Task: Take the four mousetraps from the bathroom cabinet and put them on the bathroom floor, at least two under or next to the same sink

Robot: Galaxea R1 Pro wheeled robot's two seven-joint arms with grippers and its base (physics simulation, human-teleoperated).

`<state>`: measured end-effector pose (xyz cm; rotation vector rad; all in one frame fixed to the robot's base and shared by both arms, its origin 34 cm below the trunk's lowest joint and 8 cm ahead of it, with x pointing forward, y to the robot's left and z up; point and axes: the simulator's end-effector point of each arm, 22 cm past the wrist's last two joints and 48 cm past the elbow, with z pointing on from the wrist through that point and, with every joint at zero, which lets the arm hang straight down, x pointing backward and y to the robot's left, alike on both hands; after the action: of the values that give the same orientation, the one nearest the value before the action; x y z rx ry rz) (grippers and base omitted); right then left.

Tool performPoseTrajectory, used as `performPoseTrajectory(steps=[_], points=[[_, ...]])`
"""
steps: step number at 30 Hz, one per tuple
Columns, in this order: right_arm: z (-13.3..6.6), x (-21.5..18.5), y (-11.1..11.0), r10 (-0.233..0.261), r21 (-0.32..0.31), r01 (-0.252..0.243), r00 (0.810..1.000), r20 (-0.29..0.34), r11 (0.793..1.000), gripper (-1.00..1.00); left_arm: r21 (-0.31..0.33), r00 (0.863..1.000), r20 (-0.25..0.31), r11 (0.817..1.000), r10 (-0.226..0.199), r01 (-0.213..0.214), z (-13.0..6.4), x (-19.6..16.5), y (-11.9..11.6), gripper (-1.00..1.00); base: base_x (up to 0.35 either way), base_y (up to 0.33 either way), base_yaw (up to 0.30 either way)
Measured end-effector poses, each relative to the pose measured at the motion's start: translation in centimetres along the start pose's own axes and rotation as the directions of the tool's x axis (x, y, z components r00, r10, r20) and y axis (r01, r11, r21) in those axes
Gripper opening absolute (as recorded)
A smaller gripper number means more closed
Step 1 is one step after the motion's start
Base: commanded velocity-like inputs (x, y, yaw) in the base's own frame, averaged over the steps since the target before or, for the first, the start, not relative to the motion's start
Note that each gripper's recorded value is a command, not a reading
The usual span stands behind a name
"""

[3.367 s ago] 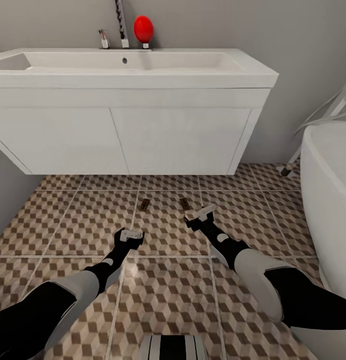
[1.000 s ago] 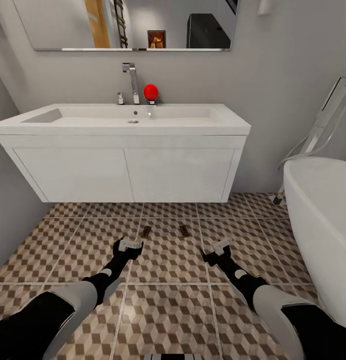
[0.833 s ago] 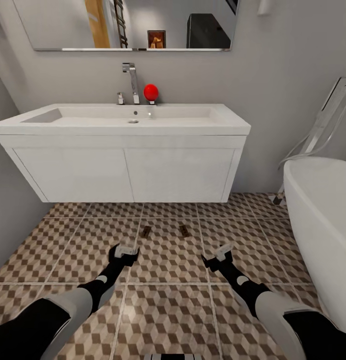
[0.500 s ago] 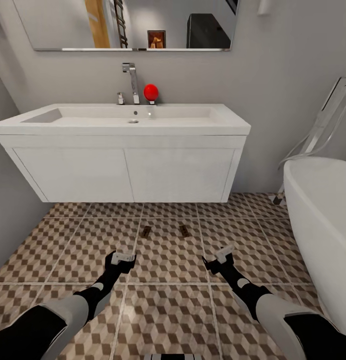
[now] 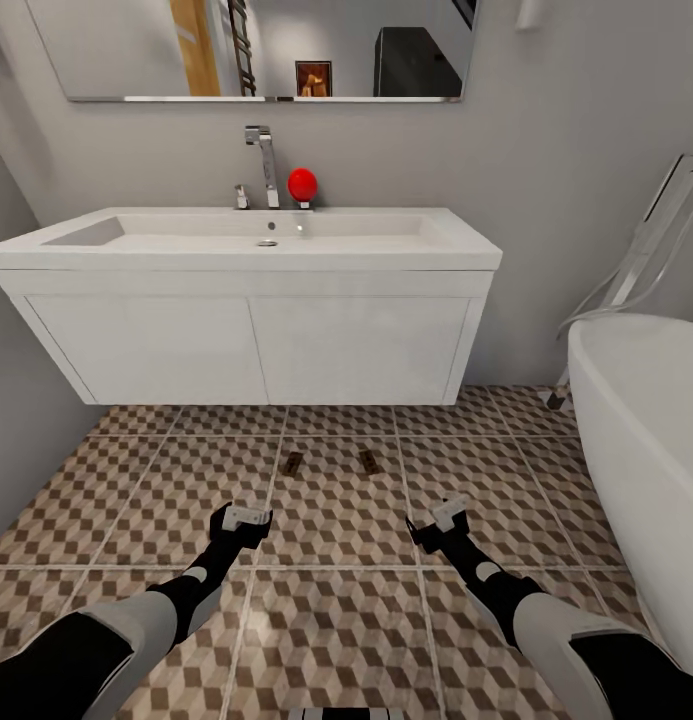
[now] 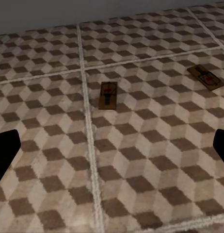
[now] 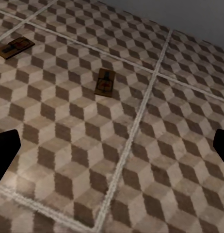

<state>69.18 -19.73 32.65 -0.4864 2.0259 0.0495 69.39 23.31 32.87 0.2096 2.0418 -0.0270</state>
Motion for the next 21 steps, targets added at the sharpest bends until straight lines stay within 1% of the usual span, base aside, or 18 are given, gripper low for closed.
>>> performPoseTrajectory(steps=[6,10,15,17,21], points=[[-0.1,0.2,0.1,0.001,-0.001,-0.001,1.000,-0.003,1.000,1.00,-0.001,1.000,-0.001,1.000,0.000,0.000,0.0,0.1,0.0,1.00,0.000,0.000,0.000],[-0.7,1.7,0.7,0.006,-0.007,-0.006,1.000,-0.021,1.000,1.00,-0.001,1.000,-0.012,1.000,0.001,-0.001,-0.5,1.1,0.1,1.00,0.000,0.000,0.000],[-1.7,3.7,1.4,0.010,-0.014,-0.011,0.999,-0.043,1.000,1.00,-0.003,0.998,-0.057,1.000,0.001,-0.001,-2.3,4.6,0.3,1.00,0.000,0.000,0.000],[-2.0,4.0,1.5,0.011,-0.014,-0.012,0.999,-0.040,1.000,1.00,-0.007,0.998,-0.065,1.000,0.003,-0.004,-2.9,5.6,0.6,1.00,0.000,0.000,0.000],[-2.4,4.2,1.8,0.012,-0.013,-0.013,1.000,-0.022,1.000,1.00,-0.023,0.998,-0.056,1.000,0.016,-0.017,-3.9,6.6,2.1,1.00,0.000,0.000,0.000]])
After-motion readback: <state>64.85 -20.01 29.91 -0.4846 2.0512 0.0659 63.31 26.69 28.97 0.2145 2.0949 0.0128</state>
